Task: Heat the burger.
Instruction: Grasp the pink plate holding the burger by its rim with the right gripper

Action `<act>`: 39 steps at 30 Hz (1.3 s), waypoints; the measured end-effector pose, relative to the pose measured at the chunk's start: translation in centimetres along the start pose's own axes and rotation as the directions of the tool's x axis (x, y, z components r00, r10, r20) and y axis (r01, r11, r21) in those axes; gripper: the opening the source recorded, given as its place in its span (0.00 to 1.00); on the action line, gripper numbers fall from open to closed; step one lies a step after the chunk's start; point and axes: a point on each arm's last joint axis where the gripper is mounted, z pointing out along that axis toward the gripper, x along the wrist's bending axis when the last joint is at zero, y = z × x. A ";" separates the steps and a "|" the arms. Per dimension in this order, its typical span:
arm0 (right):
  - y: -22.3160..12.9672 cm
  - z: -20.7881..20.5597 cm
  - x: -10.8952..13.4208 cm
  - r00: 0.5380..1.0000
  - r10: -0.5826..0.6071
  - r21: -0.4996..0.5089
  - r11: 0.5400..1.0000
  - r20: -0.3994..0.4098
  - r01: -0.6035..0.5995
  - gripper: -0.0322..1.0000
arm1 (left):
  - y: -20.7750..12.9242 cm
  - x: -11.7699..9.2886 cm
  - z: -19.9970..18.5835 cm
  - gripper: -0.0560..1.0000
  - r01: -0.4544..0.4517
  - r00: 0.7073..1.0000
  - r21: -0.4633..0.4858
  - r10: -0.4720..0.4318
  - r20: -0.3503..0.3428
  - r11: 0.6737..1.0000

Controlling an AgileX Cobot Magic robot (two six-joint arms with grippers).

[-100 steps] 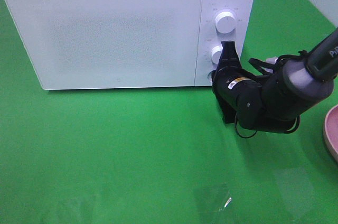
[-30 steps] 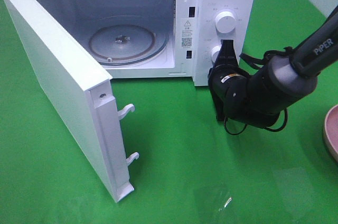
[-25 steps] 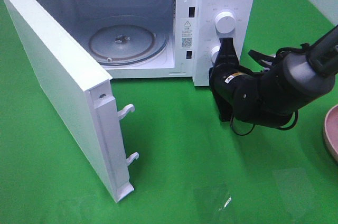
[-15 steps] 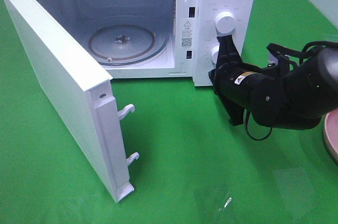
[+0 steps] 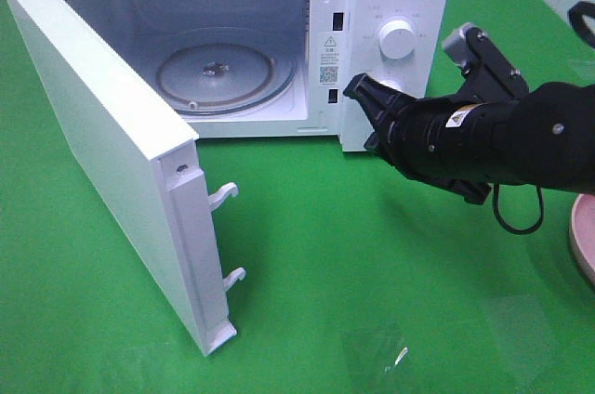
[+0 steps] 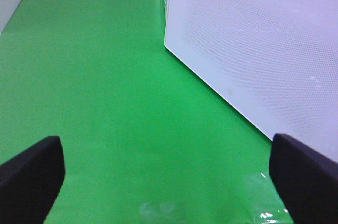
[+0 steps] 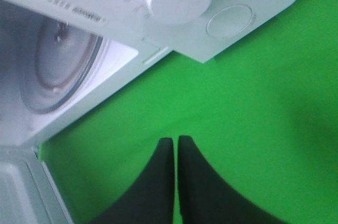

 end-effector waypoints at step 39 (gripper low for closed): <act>4.9 -8.2 -2.9 0.726 -0.684 0.534 0.639 0.067 0.553 0.58 | 0.0 0.0 0.0 0.99 0.000 1.000 0.000 0.000 0.000 1.000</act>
